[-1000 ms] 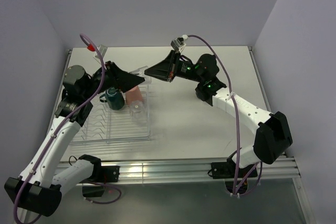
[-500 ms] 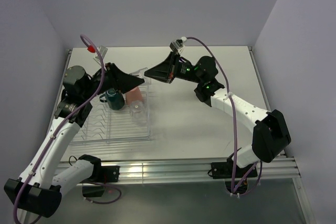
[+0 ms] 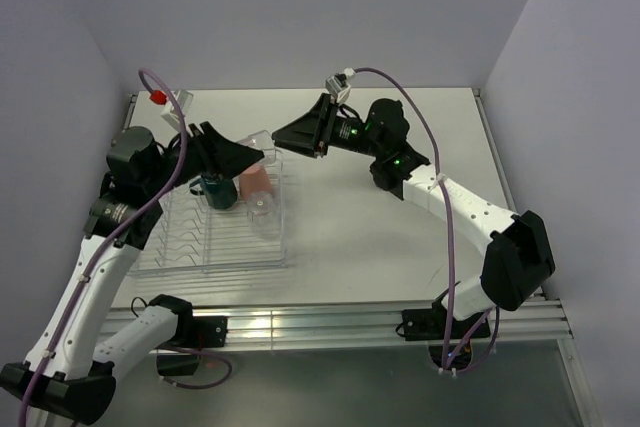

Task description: Load the cups into the dish rack

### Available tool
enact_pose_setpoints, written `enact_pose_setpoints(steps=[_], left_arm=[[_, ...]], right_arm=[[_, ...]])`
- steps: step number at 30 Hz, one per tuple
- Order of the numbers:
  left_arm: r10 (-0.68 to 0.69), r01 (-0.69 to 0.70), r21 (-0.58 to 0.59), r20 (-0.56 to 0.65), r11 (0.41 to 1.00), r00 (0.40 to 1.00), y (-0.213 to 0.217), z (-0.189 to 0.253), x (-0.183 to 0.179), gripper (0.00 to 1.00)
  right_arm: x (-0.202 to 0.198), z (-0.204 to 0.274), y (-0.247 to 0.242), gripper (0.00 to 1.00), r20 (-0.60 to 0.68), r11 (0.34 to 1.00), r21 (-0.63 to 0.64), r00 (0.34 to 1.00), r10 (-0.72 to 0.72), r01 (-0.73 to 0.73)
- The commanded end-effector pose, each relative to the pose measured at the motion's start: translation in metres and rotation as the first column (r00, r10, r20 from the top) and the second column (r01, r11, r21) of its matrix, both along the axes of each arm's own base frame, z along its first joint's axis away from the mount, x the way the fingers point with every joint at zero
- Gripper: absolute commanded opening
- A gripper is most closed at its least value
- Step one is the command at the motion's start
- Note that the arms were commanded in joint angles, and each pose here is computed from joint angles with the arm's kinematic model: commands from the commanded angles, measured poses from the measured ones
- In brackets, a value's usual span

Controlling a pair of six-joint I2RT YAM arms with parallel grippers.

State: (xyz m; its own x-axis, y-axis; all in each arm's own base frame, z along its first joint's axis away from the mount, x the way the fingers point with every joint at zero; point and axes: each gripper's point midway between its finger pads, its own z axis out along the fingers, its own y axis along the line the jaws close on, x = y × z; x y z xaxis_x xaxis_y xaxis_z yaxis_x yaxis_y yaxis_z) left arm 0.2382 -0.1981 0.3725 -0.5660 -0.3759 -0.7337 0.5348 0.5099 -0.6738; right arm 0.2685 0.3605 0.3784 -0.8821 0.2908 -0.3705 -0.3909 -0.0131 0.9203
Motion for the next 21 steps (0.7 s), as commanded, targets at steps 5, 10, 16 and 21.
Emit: enact_pose_setpoints(steps=[5, 10, 16, 21], left_arm=[[0.280, -0.287, 0.085, 0.092, 0.954, 0.956, 0.049, 0.045, 0.001, 0.00], [0.526, -0.518, 0.227, 0.032, 0.824, 0.850, 0.098, 0.024, 0.009, 0.00], [0.722, -0.665, 0.374, -0.019, 0.647, 0.692, 0.141, -0.009, 0.023, 0.00], [0.825, -0.699, 0.509, -0.039, 0.501, 0.563, 0.182, -0.048, 0.046, 0.00]], right_arm=[[0.039, -0.020, -0.022, 0.58, 0.052, 0.958, -0.180, 0.974, -0.218, 0.224], [0.060, -0.045, -0.050, 0.58, 0.060, 0.905, -0.276, 0.946, -0.319, 0.322], [0.071, -0.066, -0.067, 0.58, 0.088, 0.849, -0.364, 0.921, -0.378, 0.383], [0.076, -0.084, -0.079, 0.58, 0.114, 0.790, -0.440, 0.899, -0.423, 0.427]])
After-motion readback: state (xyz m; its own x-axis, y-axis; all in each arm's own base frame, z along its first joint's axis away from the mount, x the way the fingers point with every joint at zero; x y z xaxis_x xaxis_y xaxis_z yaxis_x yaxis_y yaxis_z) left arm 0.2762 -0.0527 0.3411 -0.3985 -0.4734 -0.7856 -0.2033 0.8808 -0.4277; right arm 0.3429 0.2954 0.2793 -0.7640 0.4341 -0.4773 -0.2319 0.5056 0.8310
